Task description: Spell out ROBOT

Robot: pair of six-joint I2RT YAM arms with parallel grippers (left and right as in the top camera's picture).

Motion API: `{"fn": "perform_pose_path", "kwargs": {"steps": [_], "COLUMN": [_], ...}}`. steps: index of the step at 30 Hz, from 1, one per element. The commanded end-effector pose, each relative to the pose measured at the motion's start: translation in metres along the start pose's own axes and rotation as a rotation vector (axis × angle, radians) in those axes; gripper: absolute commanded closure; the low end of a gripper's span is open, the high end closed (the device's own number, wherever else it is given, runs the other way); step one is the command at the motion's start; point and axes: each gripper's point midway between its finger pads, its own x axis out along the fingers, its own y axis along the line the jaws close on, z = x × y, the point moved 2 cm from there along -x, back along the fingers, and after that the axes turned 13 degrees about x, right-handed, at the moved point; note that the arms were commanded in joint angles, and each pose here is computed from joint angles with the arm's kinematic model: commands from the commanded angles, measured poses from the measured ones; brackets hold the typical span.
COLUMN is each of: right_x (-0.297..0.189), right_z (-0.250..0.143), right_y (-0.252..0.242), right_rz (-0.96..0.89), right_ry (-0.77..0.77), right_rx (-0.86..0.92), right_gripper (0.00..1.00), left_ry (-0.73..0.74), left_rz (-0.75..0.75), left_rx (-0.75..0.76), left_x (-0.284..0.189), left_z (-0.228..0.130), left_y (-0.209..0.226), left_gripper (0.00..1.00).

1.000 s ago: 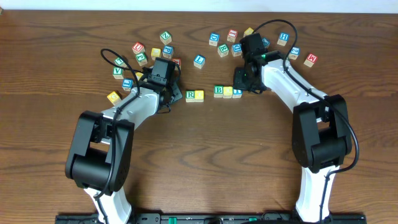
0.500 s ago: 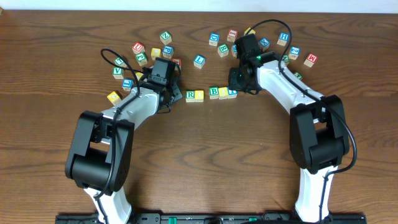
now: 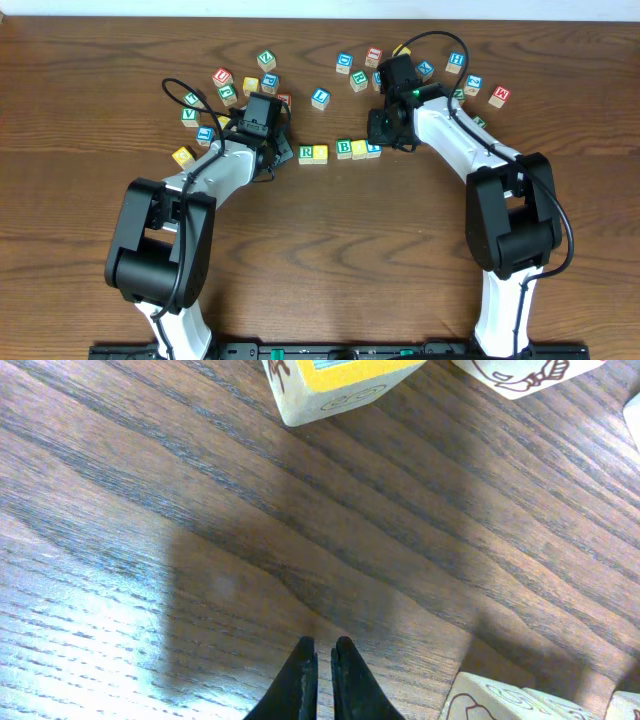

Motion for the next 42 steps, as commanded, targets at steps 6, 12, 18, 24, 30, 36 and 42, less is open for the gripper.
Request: {"fn": "perform_pose_path", "kwargs": {"steps": [6,12,18,24,30,36,42], "right_x": [-0.014,-0.015,-0.016,-0.017,-0.017,-0.001,0.014], "right_z": [0.017,0.016,0.015,0.008,0.001,-0.008,-0.012], "right_y": [0.018,0.022,0.042,0.067,0.081,0.082,0.079], "right_rz": [0.037,0.043,0.104,0.16,0.184,0.176,0.161], "right_ry": [-0.051,-0.055,-0.066,-0.084,-0.082,-0.051,-0.027], "right_rx": [-0.04,-0.053,-0.093,-0.13,-0.128,-0.111,-0.08], "right_gripper": [0.97,0.96,0.94,0.91,0.91,0.95,0.98], "left_ry": [-0.024,-0.024,-0.024,-0.024,-0.024,-0.024,-0.024], "left_rz": [0.016,0.016,0.016,0.016,0.016,0.016,0.016], "left_rx": [-0.001,-0.001,-0.001,-0.001,-0.001,-0.001,-0.001], "left_x": [-0.008,-0.008,-0.008,-0.008,-0.008,-0.008,-0.008], "left_z": [0.004,0.004,0.004,0.004,0.004,0.004,0.004], "left_y": [0.004,0.004,0.003,0.003,0.003,0.004,0.004], "left_gripper": [0.92,0.92,0.92,0.93,0.93,0.92,0.92]}}
